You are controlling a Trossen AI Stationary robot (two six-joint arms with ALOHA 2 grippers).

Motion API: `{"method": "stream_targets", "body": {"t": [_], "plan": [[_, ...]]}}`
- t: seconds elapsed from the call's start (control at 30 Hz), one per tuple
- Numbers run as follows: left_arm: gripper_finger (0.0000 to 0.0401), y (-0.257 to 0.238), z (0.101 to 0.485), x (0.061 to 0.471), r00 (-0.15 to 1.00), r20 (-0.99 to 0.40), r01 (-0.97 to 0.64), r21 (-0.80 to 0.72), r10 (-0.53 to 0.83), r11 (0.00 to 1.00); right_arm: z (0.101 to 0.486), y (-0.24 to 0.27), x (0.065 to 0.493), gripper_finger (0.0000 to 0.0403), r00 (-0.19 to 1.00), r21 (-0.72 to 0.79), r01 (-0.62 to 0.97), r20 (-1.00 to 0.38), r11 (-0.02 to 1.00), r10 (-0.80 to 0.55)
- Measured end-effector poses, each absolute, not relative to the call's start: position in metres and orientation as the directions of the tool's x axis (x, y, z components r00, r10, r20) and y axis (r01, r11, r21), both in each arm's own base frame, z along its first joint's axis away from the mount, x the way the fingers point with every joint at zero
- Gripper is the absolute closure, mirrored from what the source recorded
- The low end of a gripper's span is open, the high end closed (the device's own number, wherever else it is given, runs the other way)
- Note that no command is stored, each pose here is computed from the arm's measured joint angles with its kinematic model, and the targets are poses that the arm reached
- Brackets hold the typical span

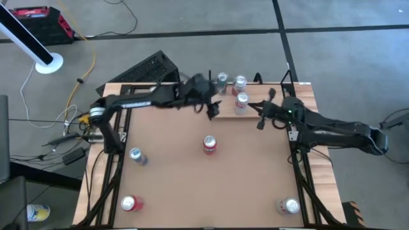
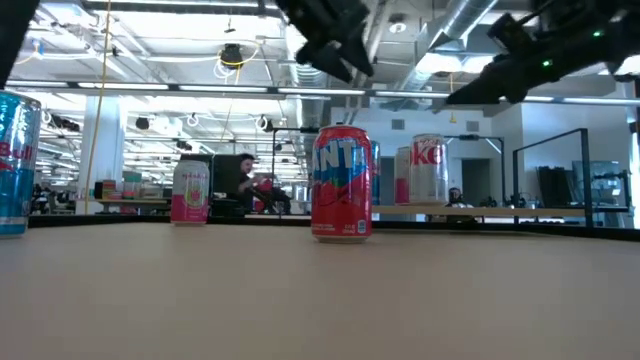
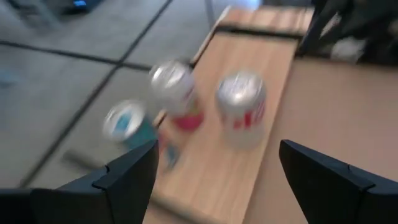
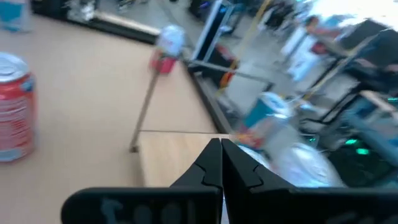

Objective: Place canned beverage on shelf
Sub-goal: Put the top red-silver soda can on the shelf

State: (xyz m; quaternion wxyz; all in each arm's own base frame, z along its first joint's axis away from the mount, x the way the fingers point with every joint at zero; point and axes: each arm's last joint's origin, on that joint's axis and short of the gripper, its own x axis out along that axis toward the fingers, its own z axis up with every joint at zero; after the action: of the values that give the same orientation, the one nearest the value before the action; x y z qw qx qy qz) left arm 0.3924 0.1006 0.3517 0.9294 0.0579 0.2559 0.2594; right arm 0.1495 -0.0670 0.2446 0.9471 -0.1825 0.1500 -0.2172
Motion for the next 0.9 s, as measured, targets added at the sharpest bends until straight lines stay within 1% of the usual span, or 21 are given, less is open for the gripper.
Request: {"method": "stream_targets", "body": {"t": [0.1, 0.2, 0.3, 0.4, 0.5, 0.63, 0.9], "plan": [[0.0096, 0.077, 0.341, 0.371, 0.712, -0.388, -0.505, 0.295, 0.585, 0.811, 0.245, -0.071, 0.165, 0.0382, 0.881, -0.390, 0.288, -0.250, 0.875, -0.402], [0.0106, 0.060, 0.318, 0.347, 0.733, -0.295, -0.546, 0.282, 0.613, 0.789, 0.243, -0.073, 0.178, 0.0382, 0.883, -0.387, 0.259, -0.277, 0.885, -0.380], [0.0115, 0.049, 0.291, 0.323, 0.773, -0.178, -0.568, 0.233, 0.608, 0.790, 0.243, -0.072, 0.190, 0.0382, 0.887, -0.385, 0.231, -0.294, 0.894, -0.355], [0.0123, 0.044, 0.279, 0.301, 0.811, -0.035, -0.574, 0.142, 0.584, 0.806, 0.244, -0.071, 0.201, 0.0382, 0.887, -0.359, 0.216, -0.317, 0.908, -0.336], [0.0127, 0.042, 0.274, 0.284, 0.827, 0.064, -0.562, 0.064, 0.558, 0.825, 0.243, -0.075, 0.213, 0.0382, 0.865, -0.342, 0.273, -0.322, 0.899, -0.385], [0.0129, 0.040, 0.277, 0.272, 0.835, 0.123, -0.542, 0.018, 0.536, 0.840, 0.234, -0.084, 0.225, 0.0382, 0.798, -0.373, 0.358, -0.354, 0.856, -0.488], [0.0129, 0.039, 0.278, 0.271, 0.848, 0.129, -0.520, 0.013, 0.514, 0.854, 0.229, -0.097, 0.227, 0.0382, 0.742, -0.359, 0.417, -0.396, 0.835, -0.541]]}}
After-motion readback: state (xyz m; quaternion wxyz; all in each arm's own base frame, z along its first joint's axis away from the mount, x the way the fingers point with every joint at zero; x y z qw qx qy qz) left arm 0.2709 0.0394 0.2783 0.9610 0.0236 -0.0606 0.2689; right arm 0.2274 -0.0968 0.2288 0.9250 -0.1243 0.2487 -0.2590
